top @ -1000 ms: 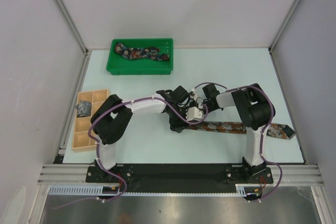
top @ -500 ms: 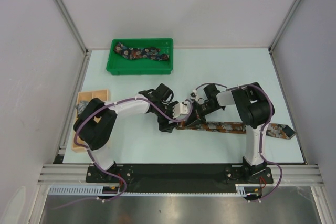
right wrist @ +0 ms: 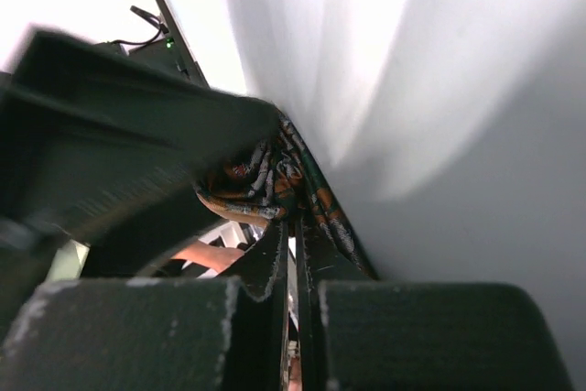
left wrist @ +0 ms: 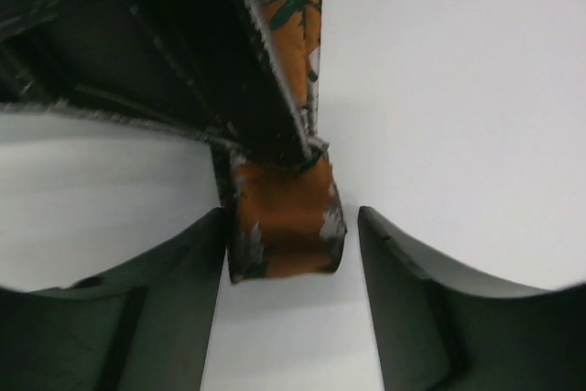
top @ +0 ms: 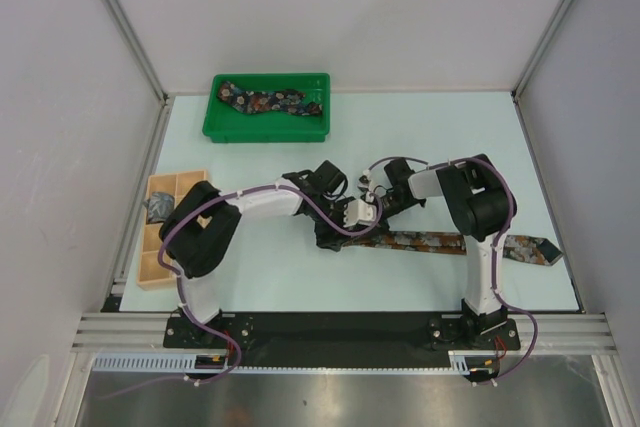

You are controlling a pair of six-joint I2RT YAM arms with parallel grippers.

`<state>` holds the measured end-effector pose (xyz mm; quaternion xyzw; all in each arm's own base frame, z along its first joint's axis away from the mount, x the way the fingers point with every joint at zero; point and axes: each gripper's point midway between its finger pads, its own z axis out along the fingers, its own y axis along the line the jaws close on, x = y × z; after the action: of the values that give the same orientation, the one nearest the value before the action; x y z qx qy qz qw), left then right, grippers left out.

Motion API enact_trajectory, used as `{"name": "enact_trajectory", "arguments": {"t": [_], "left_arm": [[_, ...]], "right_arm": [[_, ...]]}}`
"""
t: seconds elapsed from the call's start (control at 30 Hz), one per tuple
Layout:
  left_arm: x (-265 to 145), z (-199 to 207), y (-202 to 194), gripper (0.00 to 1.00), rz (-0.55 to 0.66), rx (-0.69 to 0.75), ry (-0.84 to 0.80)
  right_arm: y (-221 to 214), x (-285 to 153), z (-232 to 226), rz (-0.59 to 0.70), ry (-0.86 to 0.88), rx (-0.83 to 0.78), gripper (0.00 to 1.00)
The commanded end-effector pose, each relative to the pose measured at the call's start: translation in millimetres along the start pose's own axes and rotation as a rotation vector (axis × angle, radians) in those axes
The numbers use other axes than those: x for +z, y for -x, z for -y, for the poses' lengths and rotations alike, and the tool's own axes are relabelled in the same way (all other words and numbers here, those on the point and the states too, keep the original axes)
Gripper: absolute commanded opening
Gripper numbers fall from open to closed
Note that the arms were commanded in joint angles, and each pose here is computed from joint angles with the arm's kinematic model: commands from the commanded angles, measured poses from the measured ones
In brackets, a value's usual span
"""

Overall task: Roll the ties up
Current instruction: Roll the tie at the center of the board.

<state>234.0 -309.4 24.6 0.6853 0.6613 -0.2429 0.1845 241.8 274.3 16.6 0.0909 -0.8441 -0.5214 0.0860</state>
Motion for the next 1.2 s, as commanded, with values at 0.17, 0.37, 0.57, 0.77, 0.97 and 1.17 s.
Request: {"name": "enact_trajectory", "arguments": {"t": [0.17,0.37,0.57,0.77,0.97,1.17], "left_arm": [[-10,8,4,0.35,-0.050,0.013,0.004],[-21,13,8,0.37,-0.045,-0.005,0.008],[-5,4,-6,0.29,-0.114,-0.010,0.010],[3,8,-26,0.28,-0.169,-0.015,-0.006],[5,4,-22,0.27,-0.166,-0.025,0.001],[7,6,-35,0.26,-0.206,-0.026,-0.002]], "right_arm": [[-7,37,32,-0.018,-0.155,-0.050,0.00],[-3,45,25,-0.005,-0.125,-0.063,0.00],[5,19,21,0.039,-0.122,-0.058,0.17],[12,1,3,0.079,-0.089,-0.075,0.09],[9,14,-5,0.053,-0.053,-0.090,0.04],[5,-5,-18,0.078,-0.023,-0.112,0.17]]}}
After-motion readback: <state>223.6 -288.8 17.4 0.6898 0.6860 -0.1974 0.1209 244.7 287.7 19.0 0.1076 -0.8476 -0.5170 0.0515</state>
